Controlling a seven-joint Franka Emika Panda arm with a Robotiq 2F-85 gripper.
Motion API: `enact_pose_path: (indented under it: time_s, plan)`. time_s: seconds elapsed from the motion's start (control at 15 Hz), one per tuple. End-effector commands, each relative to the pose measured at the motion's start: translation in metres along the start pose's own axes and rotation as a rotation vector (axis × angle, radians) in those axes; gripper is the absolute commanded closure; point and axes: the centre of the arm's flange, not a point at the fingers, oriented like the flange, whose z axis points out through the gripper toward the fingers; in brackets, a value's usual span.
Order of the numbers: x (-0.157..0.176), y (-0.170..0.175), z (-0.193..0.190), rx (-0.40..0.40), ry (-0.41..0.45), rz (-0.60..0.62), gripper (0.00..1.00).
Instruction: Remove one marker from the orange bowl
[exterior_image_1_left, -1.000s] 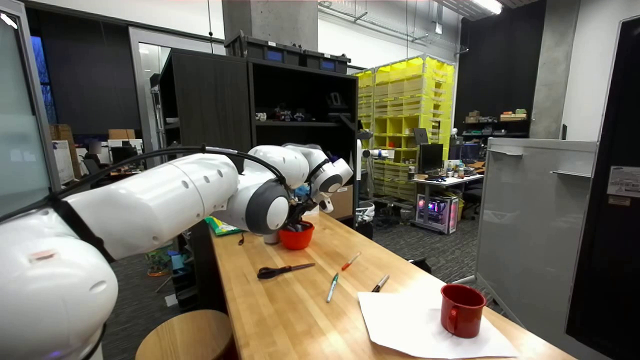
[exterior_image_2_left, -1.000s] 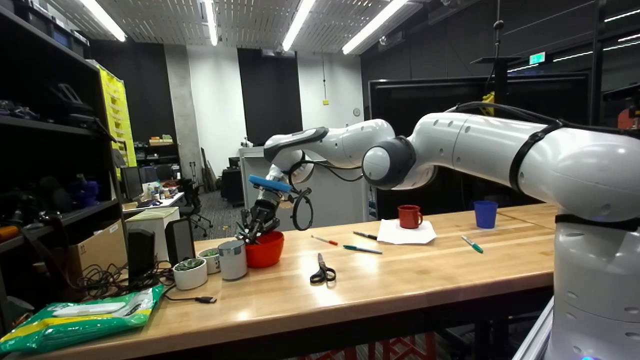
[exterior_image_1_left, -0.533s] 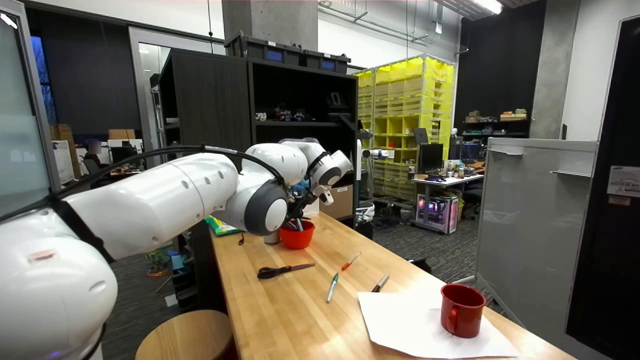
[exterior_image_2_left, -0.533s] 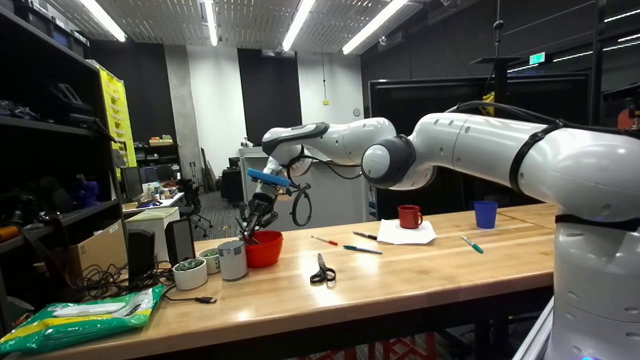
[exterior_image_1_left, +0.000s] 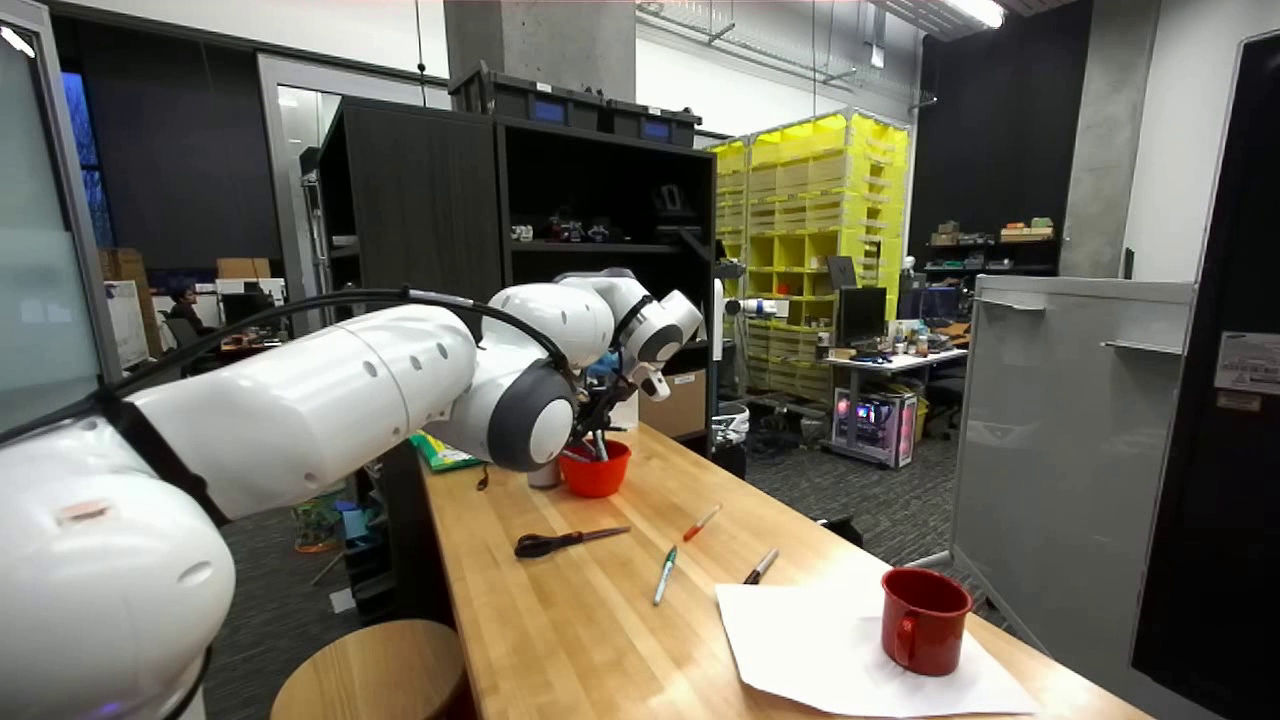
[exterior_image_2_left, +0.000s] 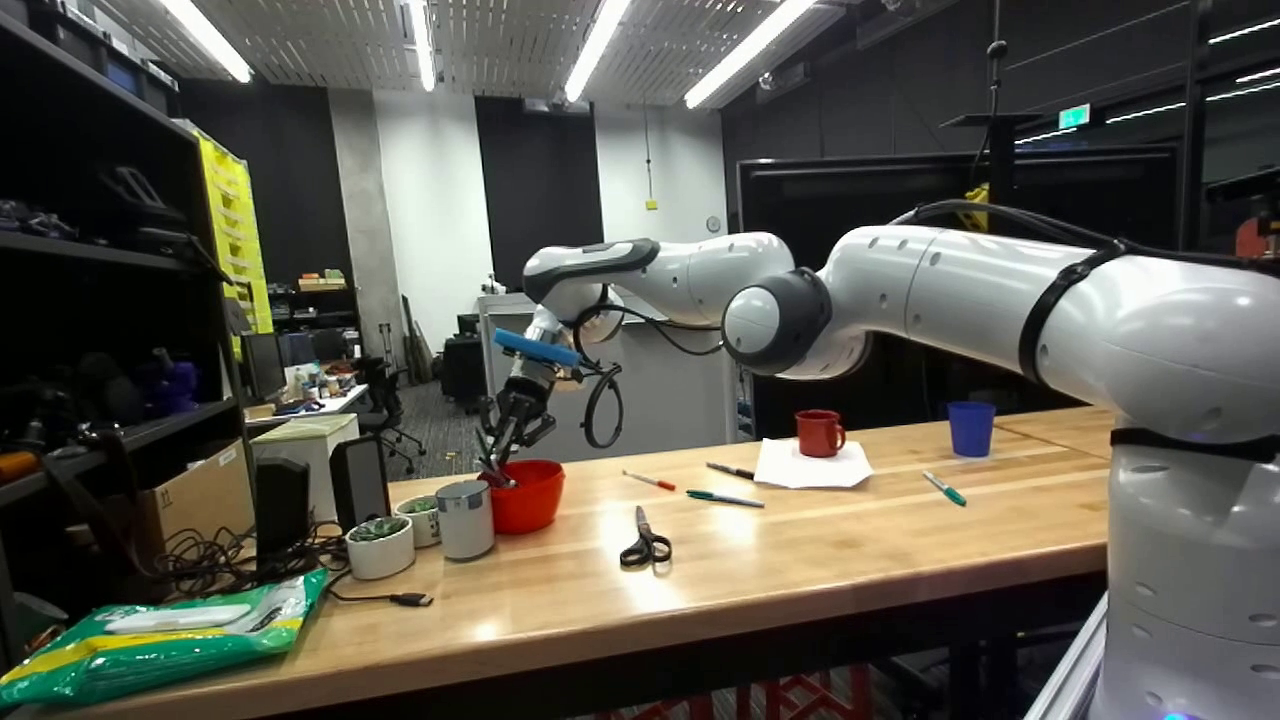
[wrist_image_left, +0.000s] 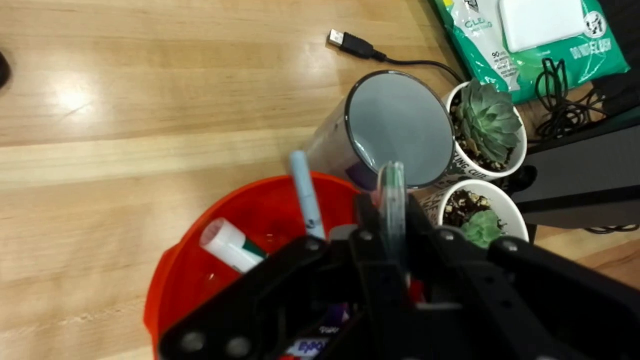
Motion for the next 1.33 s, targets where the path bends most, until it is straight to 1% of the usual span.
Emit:
enact_pose_path:
  time_s: [0.0,0.33,0.73,1.27]
  plan:
    - [0.000,-0.017,-0.008,-0.026,0.058,-0.025,0.96]
    - [-0.007,-0.020,-0.009,-0.084,0.148,-0.053,0.96]
    - [-0.025,-0.031,-0.011,-0.159,0.281,-0.116,0.96]
    - [-0.057,-0.052,-0.015,-0.213,0.420,-0.189,0.96]
